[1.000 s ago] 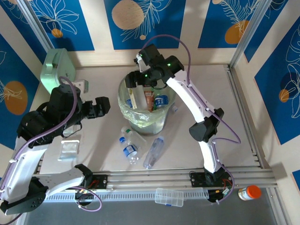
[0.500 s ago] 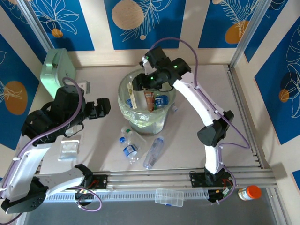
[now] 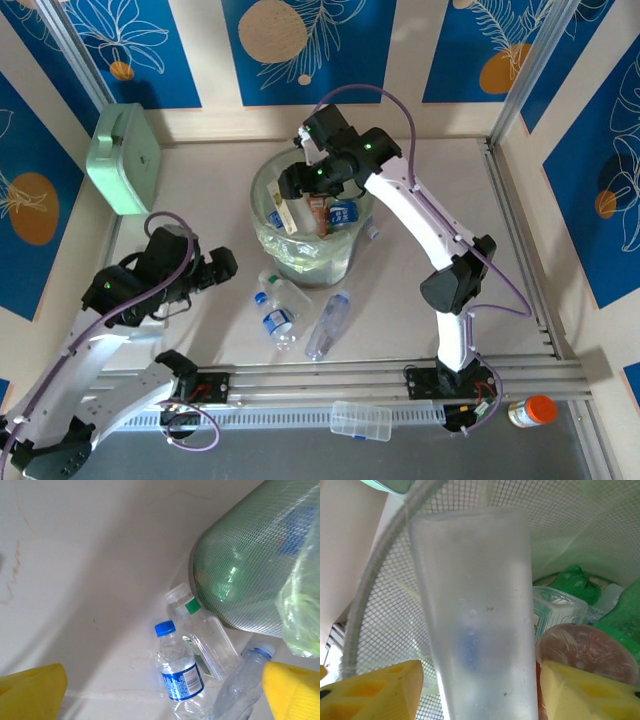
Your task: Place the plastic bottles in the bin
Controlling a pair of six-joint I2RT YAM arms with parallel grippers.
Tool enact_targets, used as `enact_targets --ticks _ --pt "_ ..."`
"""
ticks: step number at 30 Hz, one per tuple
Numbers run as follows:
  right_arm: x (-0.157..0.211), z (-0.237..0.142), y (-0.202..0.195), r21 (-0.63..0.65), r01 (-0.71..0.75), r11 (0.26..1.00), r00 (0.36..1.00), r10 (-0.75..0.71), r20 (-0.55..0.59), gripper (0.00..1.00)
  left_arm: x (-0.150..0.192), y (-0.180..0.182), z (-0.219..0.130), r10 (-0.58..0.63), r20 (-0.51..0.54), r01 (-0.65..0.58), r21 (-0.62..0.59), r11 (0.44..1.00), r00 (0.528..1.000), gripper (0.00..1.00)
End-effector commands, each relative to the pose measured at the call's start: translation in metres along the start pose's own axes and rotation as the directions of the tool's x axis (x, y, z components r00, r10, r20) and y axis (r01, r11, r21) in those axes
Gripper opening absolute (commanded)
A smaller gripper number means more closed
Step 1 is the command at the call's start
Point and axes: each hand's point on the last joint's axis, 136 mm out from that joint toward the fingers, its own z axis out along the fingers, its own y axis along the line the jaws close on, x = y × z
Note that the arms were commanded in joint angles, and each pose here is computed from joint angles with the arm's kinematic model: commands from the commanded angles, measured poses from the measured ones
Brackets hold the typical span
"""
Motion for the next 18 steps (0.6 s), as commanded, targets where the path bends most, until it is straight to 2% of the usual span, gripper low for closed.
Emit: enact_targets --ticks 1,6,10,13,16,18 --pt "-0.017 -0.074 0.003 -0.046 -0.007 0.999 0.991 0.013 0.135 0.66 0.006 -0.013 0.008 -0.126 -0.041 0.130 0.106 0.986 0.991 0.99" --pt "-0.022 -0.125 -0.033 -0.056 -0.098 0.994 0.963 0.109 0.247 0.67 0.008 -0.009 0.014 -0.167 -0.091 0.177 0.112 0.978 0.982 0.99" --pt "-0.014 -0.153 -0.083 -0.102 -0.249 0.963 0.897 0.269 0.352 0.66 0.002 -0.014 0.013 -0.155 -0.129 0.169 0.103 0.980 0.979 0.99" --pt "0.003 -0.145 -0.124 -0.119 -0.372 0.921 0.842 0.388 0.374 0.66 -0.003 -0.019 0.010 -0.122 -0.145 0.136 0.095 0.986 0.982 0.99" --pt "0.023 -0.116 -0.162 -0.140 -0.487 0.862 0.800 0.504 0.326 0.66 -0.008 -0.024 0.007 -0.089 -0.151 0.104 0.091 0.990 0.984 0.99" --pt "0.034 -0.091 -0.189 -0.101 -0.532 0.840 0.791 0.536 0.295 0.67 -0.010 -0.028 0.005 -0.070 -0.157 0.087 0.100 0.991 0.985 0.99"
